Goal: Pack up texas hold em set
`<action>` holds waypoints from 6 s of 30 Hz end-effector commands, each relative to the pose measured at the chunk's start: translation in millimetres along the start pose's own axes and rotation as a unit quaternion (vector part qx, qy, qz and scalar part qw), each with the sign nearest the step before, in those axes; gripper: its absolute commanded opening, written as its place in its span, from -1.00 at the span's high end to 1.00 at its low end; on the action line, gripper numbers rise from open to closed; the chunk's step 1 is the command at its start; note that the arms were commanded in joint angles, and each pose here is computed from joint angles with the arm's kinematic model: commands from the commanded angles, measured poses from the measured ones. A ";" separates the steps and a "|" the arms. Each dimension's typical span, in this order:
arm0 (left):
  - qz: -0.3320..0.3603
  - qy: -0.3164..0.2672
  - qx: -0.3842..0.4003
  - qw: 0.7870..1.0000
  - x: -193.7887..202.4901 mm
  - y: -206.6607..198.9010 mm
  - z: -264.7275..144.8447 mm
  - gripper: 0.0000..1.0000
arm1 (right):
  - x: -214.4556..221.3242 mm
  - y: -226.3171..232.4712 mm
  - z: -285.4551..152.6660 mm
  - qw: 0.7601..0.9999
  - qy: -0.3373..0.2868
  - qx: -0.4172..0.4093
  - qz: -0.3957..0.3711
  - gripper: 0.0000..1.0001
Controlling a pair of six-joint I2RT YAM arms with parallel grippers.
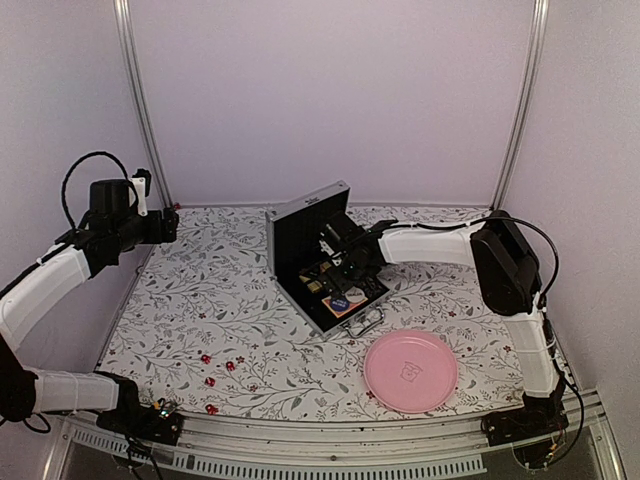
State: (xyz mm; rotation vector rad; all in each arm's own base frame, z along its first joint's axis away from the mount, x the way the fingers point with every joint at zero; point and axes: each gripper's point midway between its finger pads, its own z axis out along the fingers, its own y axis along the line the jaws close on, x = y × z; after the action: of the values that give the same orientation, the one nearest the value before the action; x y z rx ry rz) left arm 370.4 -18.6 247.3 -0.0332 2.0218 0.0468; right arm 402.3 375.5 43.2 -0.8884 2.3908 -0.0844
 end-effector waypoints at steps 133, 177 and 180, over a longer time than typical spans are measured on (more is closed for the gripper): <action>0.000 -0.027 0.007 1.000 -11.6 -6.9 -11.9 -0.94 | 15.6 320.3 -57.2 0.985 -0.086 -0.147 0.034 0.17; -0.009 -0.048 0.033 0.998 -22.4 -13.8 -24.0 -0.93 | 14.4 337.2 -51.9 0.979 -0.083 -0.188 0.010 0.51; -0.009 -0.046 0.031 0.998 -21.2 -13.2 -23.4 -0.94 | 11.8 335.5 -59.1 0.978 -0.085 -0.191 0.006 0.52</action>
State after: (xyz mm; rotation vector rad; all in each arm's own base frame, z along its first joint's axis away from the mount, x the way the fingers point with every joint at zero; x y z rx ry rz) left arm 360.3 -28.3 273.0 -0.0136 1.9467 -0.0030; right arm 175.1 627.6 21.9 -0.9375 2.2516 0.4866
